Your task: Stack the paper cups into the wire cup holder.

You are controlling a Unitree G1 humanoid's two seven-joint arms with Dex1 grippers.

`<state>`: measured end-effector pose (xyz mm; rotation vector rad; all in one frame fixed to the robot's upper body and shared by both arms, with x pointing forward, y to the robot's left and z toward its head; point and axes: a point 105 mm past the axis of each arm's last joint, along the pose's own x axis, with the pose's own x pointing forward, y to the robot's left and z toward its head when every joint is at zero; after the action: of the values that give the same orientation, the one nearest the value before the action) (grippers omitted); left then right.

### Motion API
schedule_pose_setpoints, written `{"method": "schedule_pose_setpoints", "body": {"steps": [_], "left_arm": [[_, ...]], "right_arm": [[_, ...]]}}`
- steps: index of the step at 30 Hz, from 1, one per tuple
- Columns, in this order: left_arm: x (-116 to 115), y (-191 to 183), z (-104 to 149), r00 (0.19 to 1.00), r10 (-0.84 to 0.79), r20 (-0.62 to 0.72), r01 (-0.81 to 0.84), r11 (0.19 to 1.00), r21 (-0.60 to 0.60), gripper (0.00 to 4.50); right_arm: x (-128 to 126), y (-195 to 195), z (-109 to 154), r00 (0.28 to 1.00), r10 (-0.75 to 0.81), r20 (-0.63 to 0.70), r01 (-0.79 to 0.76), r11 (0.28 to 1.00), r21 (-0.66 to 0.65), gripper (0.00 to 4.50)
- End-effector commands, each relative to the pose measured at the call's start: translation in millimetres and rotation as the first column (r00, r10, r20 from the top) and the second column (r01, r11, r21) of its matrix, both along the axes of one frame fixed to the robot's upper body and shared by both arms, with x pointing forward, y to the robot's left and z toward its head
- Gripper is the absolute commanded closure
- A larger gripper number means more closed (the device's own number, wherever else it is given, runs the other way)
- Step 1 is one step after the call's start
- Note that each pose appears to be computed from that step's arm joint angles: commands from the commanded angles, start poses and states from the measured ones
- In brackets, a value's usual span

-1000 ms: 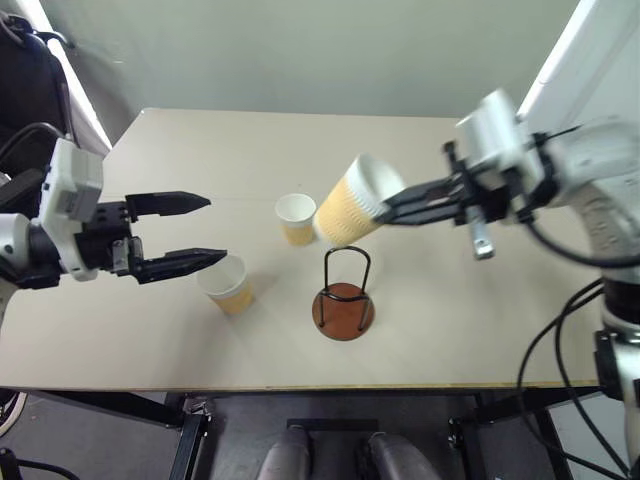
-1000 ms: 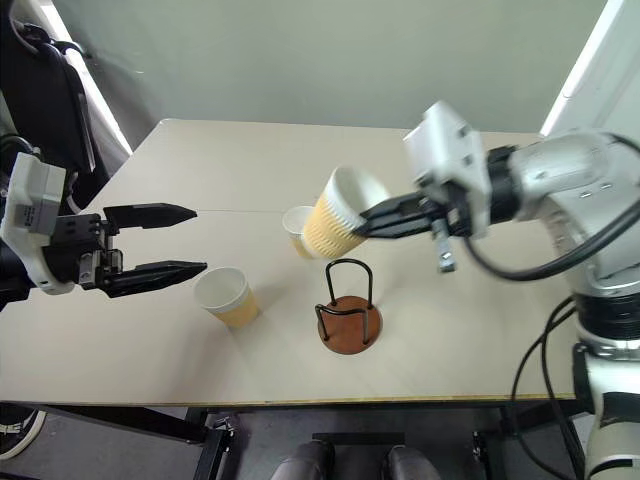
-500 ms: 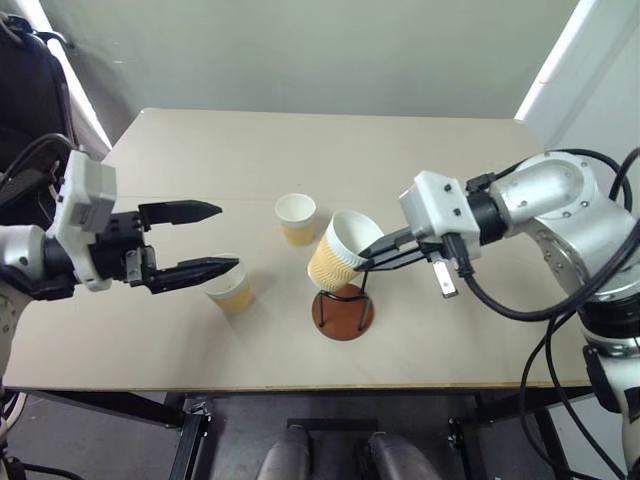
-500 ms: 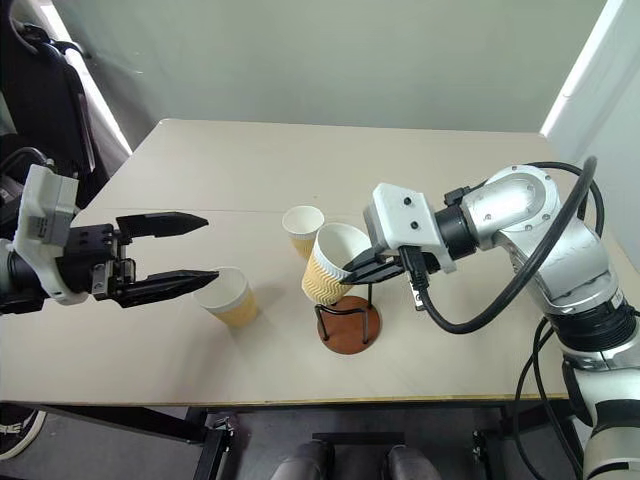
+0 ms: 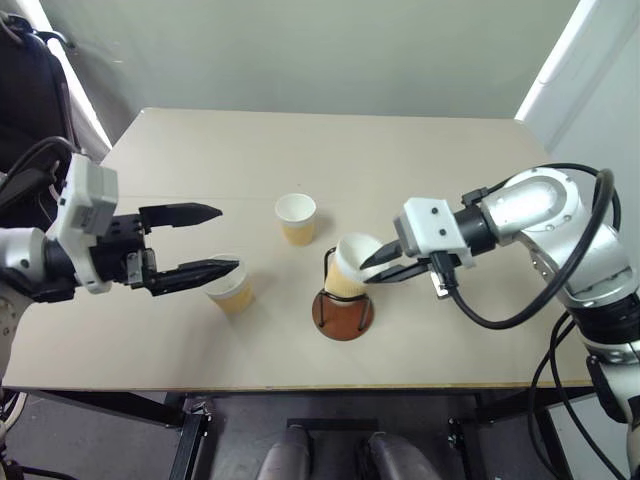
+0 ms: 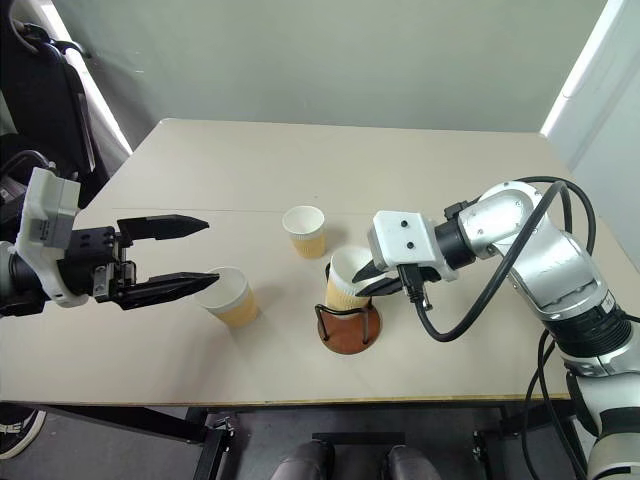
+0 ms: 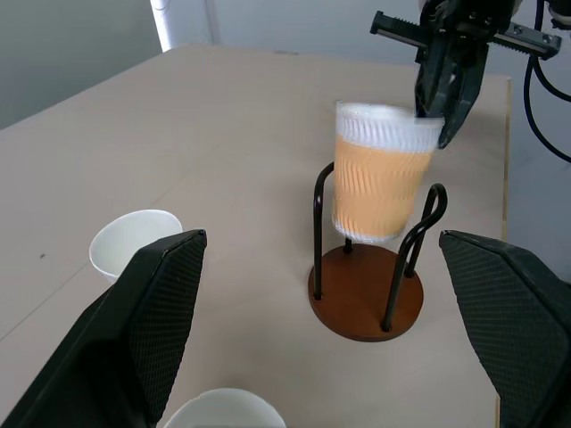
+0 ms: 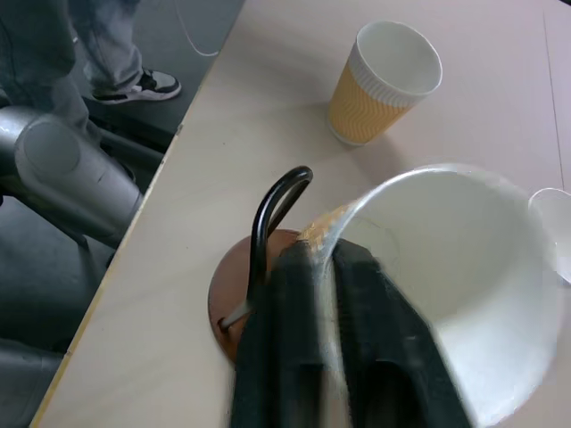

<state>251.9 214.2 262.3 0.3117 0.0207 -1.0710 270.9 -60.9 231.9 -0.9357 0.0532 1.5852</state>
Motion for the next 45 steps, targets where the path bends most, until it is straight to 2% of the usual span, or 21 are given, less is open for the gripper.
{"method": "schedule_pose_setpoints", "body": {"steps": [1,8,9,13,15,17,18,21,25,33,36,45], "left_arm": [[-1.8,4.1,3.7,0.999,0.024,0.04,-0.027,0.997,0.072,0.0],[-1.0,4.9,-0.1,1.0,0.023,0.02,-0.024,0.997,0.074,0.0],[-1.1,5.5,-1.0,1.0,0.025,0.016,-0.026,0.996,0.08,0.0],[1.0,10.3,-14.1,0.999,0.037,-0.024,-0.032,0.985,0.167,0.0],[2.0,11.4,-18.6,0.999,0.036,-0.04,-0.028,0.981,0.192,0.0],[9.3,19.4,-34.7,0.996,0.071,-0.05,-0.052,0.949,0.312,0.0],[12.5,23.2,-41.3,0.995,0.087,-0.054,-0.062,0.932,0.358,0.0],[17.9,25.8,-50.8,0.995,0.088,-0.052,-0.057,0.904,0.424,0.0],[23.7,21.2,-59.0,0.997,0.062,-0.051,-0.032,0.887,0.461,0.0],[28.5,19.7,-78.3,0.995,0.043,-0.093,0.014,0.843,0.538,0.0],[32.8,21.0,-85.7,0.995,0.049,-0.092,0.011,0.828,0.56,0.58],[46.0,5.5,-92.5,0.998,-0.005,-0.057,0.034,0.846,0.532,3.93]], "right_arm": [[-1.8,-0.4,5.9,1.0,0.001,0.031,-0.001,1.0,0.007,2.84],[6.1,-4.7,13.7,0.998,-0.063,0.025,0.062,0.996,0.061,0.22],[8.1,-7.0,16.7,0.996,-0.083,0.019,0.081,0.993,0.081,0.03],[29.1,-55.7,45.8,0.961,-0.272,-0.046,0.275,0.93,0.245,0.03],[31.8,-71.6,54.9,0.947,-0.313,-0.07,0.32,0.901,0.293,0.03],[24.0,-121.1,82.0,0.913,-0.34,-0.224,0.407,0.798,0.445,0.03],[15.4,-139.6,84.9,0.905,-0.332,-0.266,0.423,0.771,0.477,0.03],[5.1,-158.1,67.9,0.871,-0.355,-0.338,0.482,0.75,0.453,0.03],[4.2,-160.1,43.6,0.836,-0.406,-0.369,0.539,0.735,0.411,0.03],[0.6,-157.6,39.2,0.825,-0.437,-0.359,0.56,0.715,0.419,0.03],[-0.4,-159.3,39.5,0.82,-0.45,-0.353,0.569,0.709,0.417,0.0],[-2.6,-164.3,36.0,0.801,-0.497,-0.332,0.597,0.699,0.394,0.0]]}}
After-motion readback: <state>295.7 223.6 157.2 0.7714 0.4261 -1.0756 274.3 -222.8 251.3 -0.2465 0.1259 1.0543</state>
